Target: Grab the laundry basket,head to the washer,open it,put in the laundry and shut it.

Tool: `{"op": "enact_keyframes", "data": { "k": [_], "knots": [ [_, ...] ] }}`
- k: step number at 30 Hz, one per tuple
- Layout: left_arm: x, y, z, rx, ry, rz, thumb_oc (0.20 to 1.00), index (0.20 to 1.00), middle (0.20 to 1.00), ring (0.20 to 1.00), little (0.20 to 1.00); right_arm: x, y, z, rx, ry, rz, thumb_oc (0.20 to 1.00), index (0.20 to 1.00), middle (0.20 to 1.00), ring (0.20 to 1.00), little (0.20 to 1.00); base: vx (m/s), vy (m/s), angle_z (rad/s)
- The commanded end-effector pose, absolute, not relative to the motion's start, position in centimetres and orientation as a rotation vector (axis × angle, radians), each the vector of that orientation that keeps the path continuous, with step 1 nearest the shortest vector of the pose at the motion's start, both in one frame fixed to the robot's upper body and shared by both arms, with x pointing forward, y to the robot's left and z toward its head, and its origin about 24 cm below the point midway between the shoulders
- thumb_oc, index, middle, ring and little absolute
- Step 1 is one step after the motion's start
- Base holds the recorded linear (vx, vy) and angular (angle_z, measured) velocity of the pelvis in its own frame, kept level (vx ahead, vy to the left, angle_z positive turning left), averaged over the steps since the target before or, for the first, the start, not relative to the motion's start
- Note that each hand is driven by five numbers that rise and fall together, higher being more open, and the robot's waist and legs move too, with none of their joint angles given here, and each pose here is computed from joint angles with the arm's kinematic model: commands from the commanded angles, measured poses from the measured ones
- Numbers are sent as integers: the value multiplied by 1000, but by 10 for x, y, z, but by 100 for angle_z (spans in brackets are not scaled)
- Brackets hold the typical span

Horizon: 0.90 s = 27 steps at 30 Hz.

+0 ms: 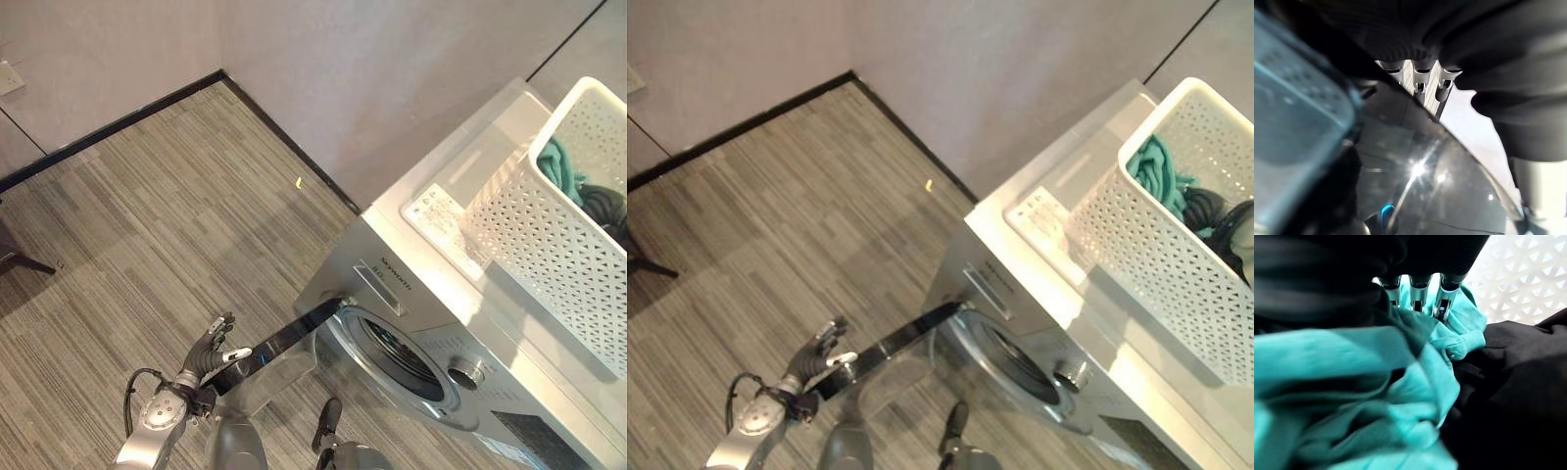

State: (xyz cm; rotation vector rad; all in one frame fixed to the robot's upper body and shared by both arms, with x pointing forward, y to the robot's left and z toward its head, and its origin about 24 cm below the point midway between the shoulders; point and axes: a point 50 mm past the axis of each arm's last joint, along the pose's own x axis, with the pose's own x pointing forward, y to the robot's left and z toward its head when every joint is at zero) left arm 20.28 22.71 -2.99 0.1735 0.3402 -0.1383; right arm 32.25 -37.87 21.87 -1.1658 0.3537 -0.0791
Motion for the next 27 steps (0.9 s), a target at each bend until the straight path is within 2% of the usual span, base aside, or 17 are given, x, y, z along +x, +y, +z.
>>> {"op": "enact_keyframes", "data": {
  "k": [1, 5, 13, 19, 27],
  "knots": [
    [220, 216, -18, 176, 269, -168, 1000, 1000, 1000, 1000, 1000, 337, -348, 166, -1125, 420, 90, 200, 200, 200, 200, 200, 0, 0, 0],
    [219, 222, -23, 165, 291, -117, 1000, 1000, 1000, 1000, 1000, 349, -346, 202, -982, 226, -73, 200, 200, 200, 200, 200, 0, 0, 0],
    [214, 229, -30, 162, 326, -76, 1000, 1000, 1000, 1000, 1000, 346, -343, 268, -769, -114, -233, 200, 200, 200, 200, 200, 25, 8, -5],
    [212, 225, -36, 171, 347, -85, 1000, 1000, 1000, 1000, 1000, 334, -336, 312, -620, -365, -281, 200, 200, 200, 200, 200, 20, 12, -1],
    [208, 223, -41, 178, 366, -90, 1000, 1000, 1000, 1000, 1000, 318, -339, 343, -535, -528, -335, 200, 200, 200, 200, 200, 31, 13, -1]
  ]
}}
